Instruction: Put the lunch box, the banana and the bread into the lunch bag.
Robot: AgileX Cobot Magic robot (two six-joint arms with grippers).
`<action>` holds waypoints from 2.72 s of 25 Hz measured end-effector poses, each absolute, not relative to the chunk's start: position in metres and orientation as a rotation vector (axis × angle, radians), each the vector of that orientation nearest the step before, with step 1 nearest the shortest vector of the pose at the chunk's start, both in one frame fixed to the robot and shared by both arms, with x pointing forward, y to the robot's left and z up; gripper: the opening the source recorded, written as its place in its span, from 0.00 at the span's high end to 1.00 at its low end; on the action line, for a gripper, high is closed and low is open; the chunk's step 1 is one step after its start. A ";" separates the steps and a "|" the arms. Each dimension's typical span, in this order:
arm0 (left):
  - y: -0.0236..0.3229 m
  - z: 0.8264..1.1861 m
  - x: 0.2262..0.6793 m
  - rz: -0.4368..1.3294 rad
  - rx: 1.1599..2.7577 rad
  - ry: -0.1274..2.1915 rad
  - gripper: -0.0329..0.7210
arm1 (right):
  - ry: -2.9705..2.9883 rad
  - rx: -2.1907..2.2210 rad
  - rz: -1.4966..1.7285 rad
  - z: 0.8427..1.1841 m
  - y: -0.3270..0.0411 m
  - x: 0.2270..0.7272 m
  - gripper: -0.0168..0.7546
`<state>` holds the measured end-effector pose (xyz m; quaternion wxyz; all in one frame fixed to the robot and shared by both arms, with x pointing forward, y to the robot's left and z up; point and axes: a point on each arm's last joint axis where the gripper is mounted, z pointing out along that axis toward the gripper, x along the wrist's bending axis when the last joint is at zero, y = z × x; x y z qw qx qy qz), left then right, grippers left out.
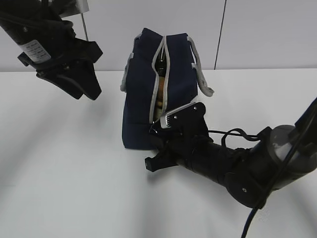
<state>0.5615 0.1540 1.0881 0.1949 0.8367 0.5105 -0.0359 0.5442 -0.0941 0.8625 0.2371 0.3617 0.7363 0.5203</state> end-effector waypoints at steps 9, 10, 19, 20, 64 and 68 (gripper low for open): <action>0.154 1.088 0.561 -0.102 2.344 1.431 0.55 | 2.028 0.953 1.458 0.861 -0.099 0.532 1.00; 0.154 1.088 0.561 -0.102 2.344 1.431 0.55 | 2.023 0.947 1.465 0.863 -0.099 0.531 1.00; 0.154 1.088 0.561 -0.105 2.342 1.430 0.55 | 1.984 0.887 1.517 0.885 -0.100 0.527 1.00; 0.154 1.088 0.561 -0.105 2.342 1.430 0.55 | 1.981 0.876 1.523 0.887 -0.100 0.528 1.00; 0.149 1.092 0.570 -0.029 2.266 1.371 0.55 | 2.149 0.470 1.530 1.066 -0.119 0.594 1.00; 0.148 1.093 0.572 -0.005 2.248 1.349 0.55 | 2.116 0.488 1.497 1.072 -0.121 0.599 1.00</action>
